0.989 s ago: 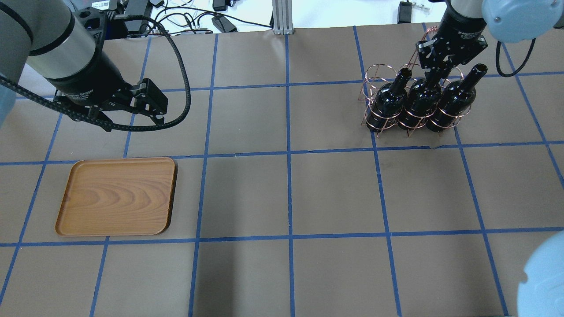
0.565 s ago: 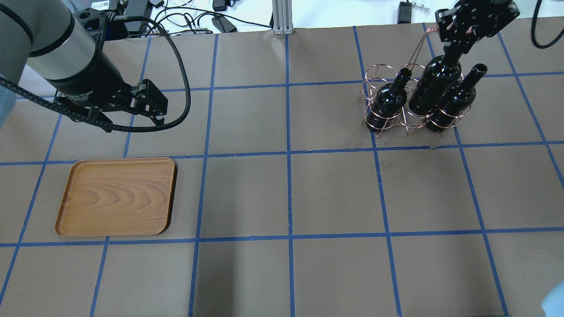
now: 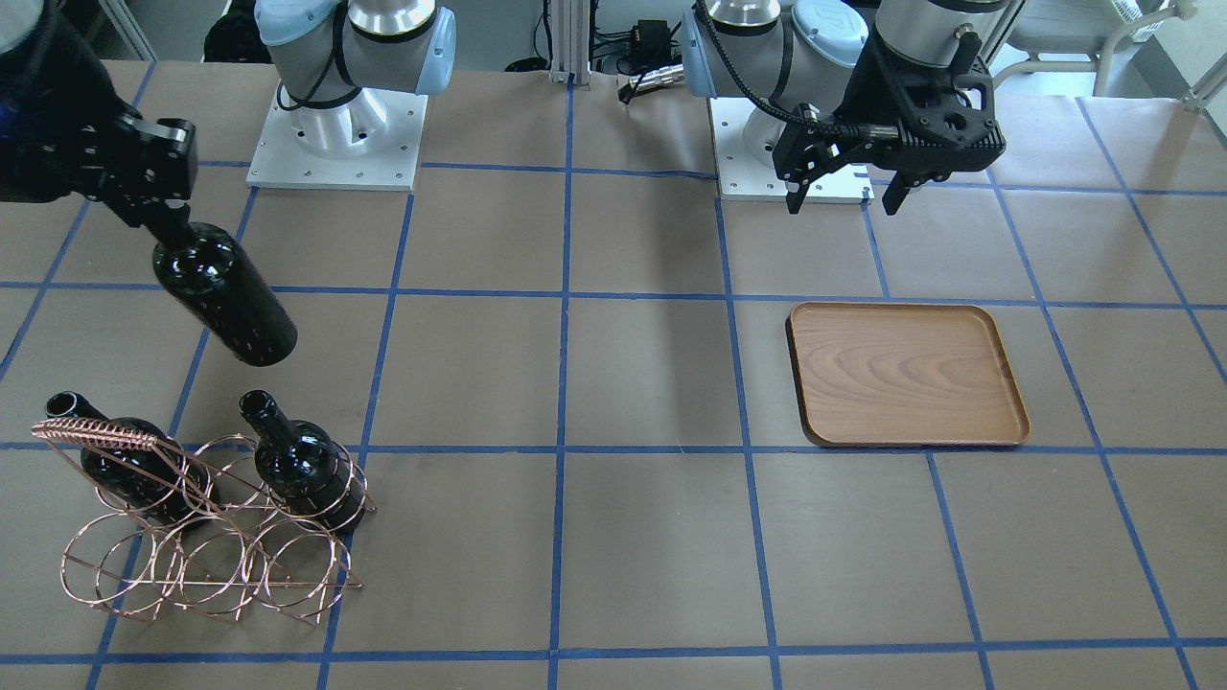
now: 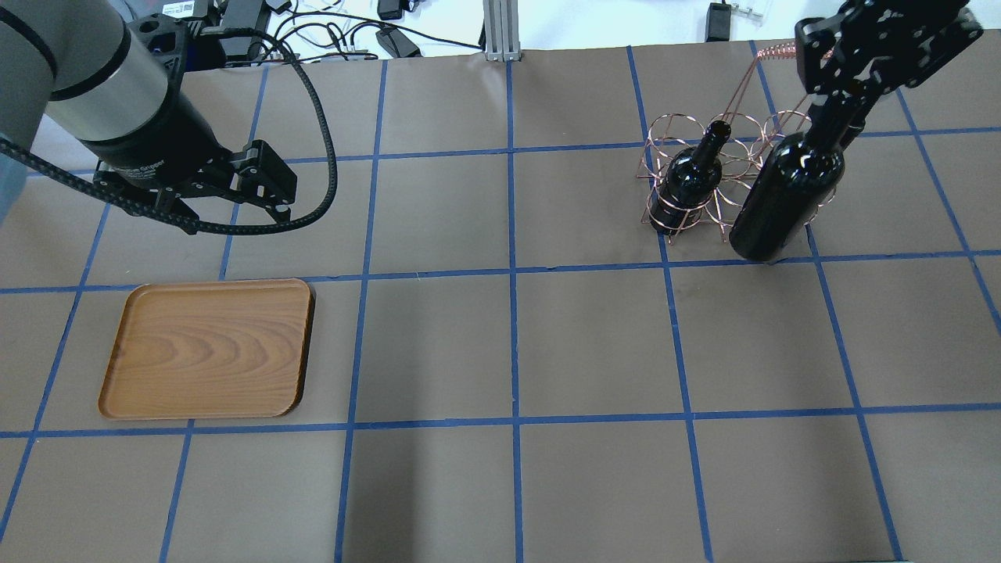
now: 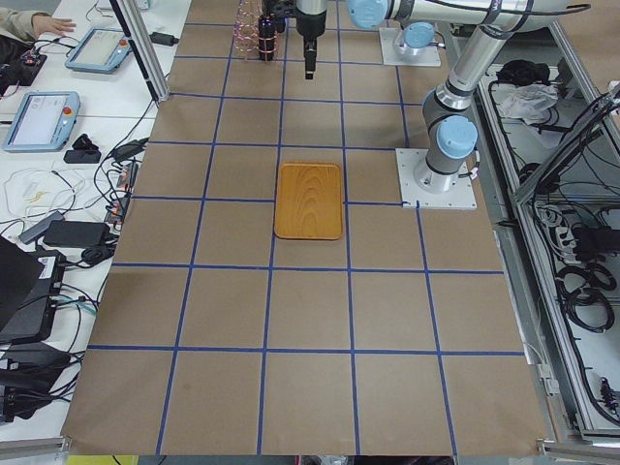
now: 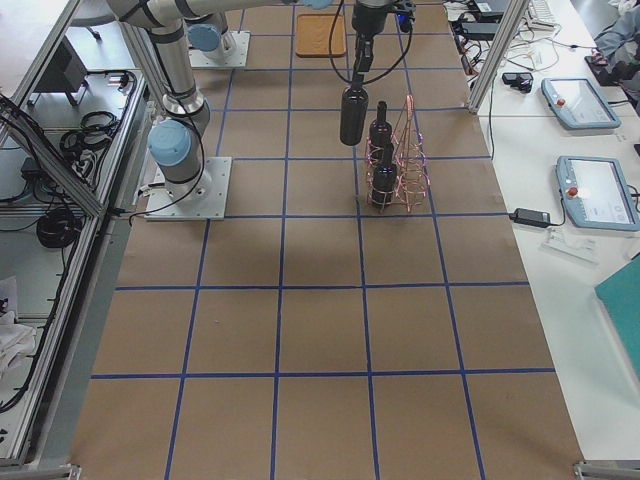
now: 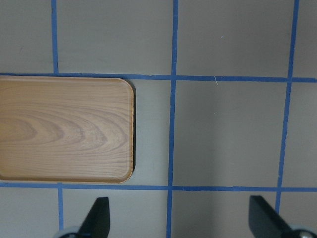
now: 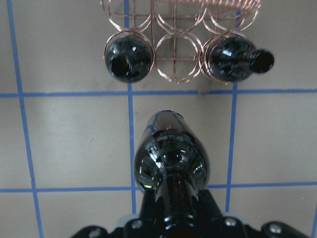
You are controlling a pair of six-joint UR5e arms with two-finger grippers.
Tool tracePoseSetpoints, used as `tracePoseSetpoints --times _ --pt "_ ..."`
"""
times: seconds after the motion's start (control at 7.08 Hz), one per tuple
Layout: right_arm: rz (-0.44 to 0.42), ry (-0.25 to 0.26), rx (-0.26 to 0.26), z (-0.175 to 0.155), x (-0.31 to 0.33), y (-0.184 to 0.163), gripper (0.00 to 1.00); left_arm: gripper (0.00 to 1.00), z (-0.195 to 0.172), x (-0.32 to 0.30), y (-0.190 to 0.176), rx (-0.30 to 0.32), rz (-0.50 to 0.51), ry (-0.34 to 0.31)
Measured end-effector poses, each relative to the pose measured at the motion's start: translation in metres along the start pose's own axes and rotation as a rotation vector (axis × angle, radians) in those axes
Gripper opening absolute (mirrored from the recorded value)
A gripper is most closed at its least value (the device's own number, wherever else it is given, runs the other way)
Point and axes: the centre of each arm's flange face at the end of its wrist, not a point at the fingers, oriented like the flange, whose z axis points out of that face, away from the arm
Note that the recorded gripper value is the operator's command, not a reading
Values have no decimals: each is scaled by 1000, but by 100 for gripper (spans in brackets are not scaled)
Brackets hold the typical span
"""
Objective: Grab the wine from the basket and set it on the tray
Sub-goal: 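Grasp the middle bottle's neck with the right gripper and lift it out, then carry the bottle toward the tray and stand it upright on the table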
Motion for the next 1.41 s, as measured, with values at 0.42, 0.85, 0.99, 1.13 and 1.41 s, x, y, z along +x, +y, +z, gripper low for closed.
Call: tracePoseSetpoints --times 0.42,0.85,0.99,1.13,1.41 --pt "126 16 32 48 -136 31 0 100 -1 -5 0 -6 1 -8" --pt "236 -18 93 99 -291 59 0 100 -3 -25 -6 -2 -12 -8" --pt "256 -47 80 110 -316 66 0 100 -4 -38 -9 0 13 -7" --pt "269 -68 72 118 -335 71 0 100 -4 -54 -13 0 26 -3" --pt "277 -73 58 139 -373 89 4 100 1 -78 -21 -9 9 5"
